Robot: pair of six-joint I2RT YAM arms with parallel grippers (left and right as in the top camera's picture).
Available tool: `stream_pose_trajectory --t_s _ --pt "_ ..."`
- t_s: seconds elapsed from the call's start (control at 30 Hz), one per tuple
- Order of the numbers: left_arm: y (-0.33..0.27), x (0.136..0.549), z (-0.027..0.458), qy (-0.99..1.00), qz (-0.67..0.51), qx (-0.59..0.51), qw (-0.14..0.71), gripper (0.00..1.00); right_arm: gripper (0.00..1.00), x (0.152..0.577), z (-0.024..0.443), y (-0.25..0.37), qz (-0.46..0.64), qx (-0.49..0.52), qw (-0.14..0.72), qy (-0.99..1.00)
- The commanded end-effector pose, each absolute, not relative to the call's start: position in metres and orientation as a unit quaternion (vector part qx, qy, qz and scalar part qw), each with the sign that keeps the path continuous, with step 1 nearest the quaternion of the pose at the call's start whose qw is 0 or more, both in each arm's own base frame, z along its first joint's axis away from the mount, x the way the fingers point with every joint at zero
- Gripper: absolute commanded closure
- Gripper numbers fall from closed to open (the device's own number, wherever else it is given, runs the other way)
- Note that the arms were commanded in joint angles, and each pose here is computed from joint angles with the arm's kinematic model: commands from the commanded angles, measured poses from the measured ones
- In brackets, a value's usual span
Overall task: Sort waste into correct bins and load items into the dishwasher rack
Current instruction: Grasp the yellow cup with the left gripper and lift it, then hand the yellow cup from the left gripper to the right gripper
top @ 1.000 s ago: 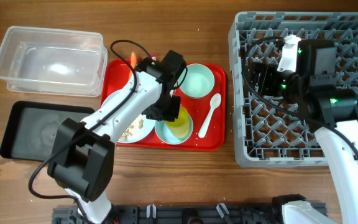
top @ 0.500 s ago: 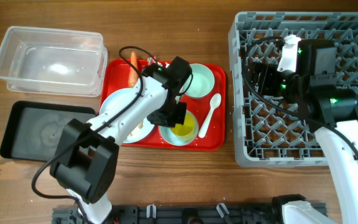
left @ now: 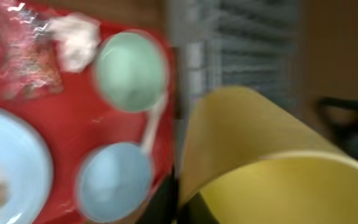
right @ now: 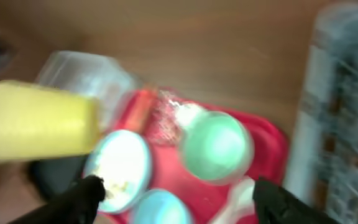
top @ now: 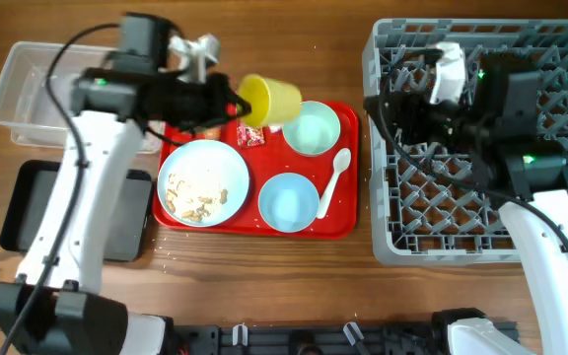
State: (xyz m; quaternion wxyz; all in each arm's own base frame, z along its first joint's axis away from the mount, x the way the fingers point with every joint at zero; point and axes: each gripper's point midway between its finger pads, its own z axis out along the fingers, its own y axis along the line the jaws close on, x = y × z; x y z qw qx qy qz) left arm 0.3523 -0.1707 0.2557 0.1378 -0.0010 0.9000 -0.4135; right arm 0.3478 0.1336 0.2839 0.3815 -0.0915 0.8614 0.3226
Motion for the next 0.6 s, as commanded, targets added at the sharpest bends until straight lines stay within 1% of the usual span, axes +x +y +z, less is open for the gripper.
stream_pose_trajectory --t_s 0.0,0.13,0.23,0.37,0.43,0.57 --pt "-0.192 0.327 0.318 0.786 -0.609 0.066 0.09 0.96 0.23 0.319 0.329 0.187 0.48 -0.228 0.367 0.763" --pt "-0.2 0.312 0.338 0.746 -0.657 0.087 0.063 0.96 0.23 0.302 0.354 0.217 0.55 -0.327 0.368 0.675" --pt "-0.206 0.308 0.338 0.744 -0.659 0.094 0.057 0.96 0.23 0.29 0.36 0.231 0.575 -0.369 0.358 0.636" --pt "-0.216 0.301 0.338 0.742 -0.66 0.107 0.045 0.96 0.22 0.29 0.355 0.246 0.584 -0.375 0.345 0.632" --pt "-0.22 0.299 0.337 0.744 -0.658 0.111 0.043 0.96 0.22 0.277 0.363 0.249 0.598 -0.407 0.341 0.6" --pt "-0.221 0.298 0.337 0.744 -0.658 0.112 0.042 0.96 0.28 0.276 0.372 0.249 0.599 -0.42 0.353 0.584"
